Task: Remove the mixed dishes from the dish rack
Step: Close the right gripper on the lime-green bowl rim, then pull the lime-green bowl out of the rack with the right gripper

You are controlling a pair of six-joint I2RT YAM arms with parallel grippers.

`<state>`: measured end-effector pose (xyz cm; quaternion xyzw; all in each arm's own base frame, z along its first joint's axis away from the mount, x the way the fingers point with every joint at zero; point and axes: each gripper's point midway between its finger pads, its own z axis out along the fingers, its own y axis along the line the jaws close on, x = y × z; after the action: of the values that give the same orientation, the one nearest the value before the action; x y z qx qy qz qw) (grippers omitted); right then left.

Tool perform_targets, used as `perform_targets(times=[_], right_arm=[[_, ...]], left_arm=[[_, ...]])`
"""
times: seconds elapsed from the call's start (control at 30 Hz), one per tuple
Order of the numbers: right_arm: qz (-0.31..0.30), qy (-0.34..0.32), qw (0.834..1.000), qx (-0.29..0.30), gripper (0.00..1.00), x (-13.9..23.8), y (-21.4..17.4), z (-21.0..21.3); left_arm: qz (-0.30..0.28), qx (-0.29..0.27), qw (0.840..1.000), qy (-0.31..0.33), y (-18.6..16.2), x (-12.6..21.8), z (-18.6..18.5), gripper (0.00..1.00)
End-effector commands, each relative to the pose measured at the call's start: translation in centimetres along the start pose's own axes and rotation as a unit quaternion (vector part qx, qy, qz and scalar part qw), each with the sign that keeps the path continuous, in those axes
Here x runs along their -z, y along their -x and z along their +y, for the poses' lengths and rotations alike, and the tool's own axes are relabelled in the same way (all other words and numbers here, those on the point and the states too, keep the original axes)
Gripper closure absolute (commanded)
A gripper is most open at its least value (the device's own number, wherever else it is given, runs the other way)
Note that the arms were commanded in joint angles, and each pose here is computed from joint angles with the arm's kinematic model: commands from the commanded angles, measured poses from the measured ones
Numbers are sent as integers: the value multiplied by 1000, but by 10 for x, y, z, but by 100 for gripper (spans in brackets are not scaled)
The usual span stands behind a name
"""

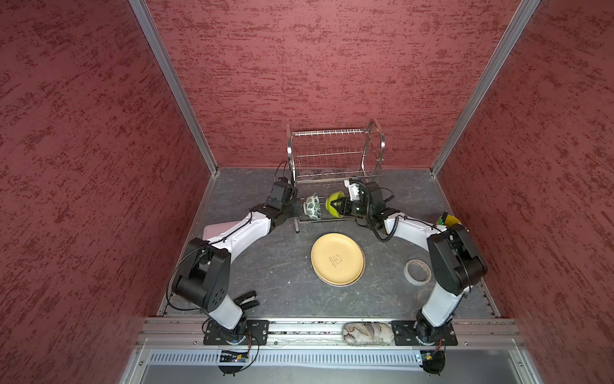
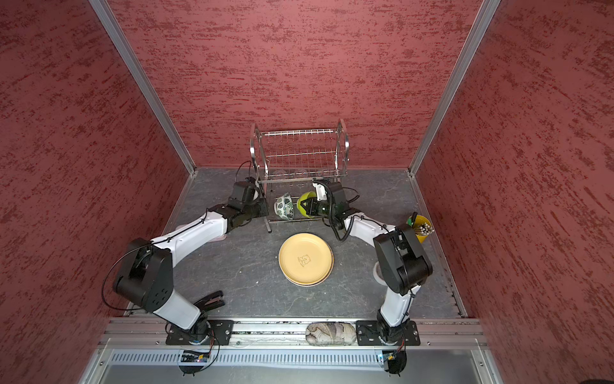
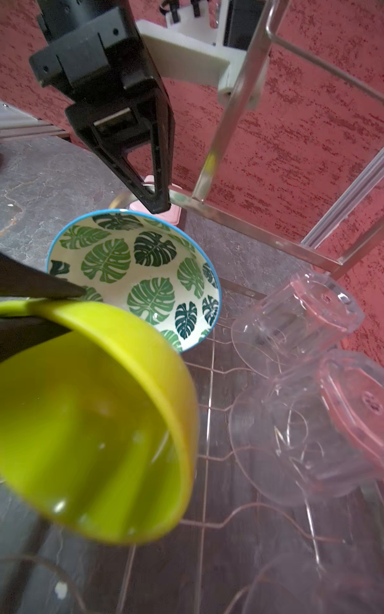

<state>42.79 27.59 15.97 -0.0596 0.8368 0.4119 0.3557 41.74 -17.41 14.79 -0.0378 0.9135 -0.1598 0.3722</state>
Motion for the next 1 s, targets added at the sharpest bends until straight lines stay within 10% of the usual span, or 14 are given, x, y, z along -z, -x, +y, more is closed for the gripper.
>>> perform_targets(times=[0.0, 0.97], right_arm=[[-9, -14, 1000, 4, 94, 0, 7, -5], [-32, 80, 996, -8, 100, 27, 24, 47]], left_arm=[[-53, -6, 998, -28, 35, 20, -18, 80], [-54, -8, 998, -26, 35, 19, -18, 80]])
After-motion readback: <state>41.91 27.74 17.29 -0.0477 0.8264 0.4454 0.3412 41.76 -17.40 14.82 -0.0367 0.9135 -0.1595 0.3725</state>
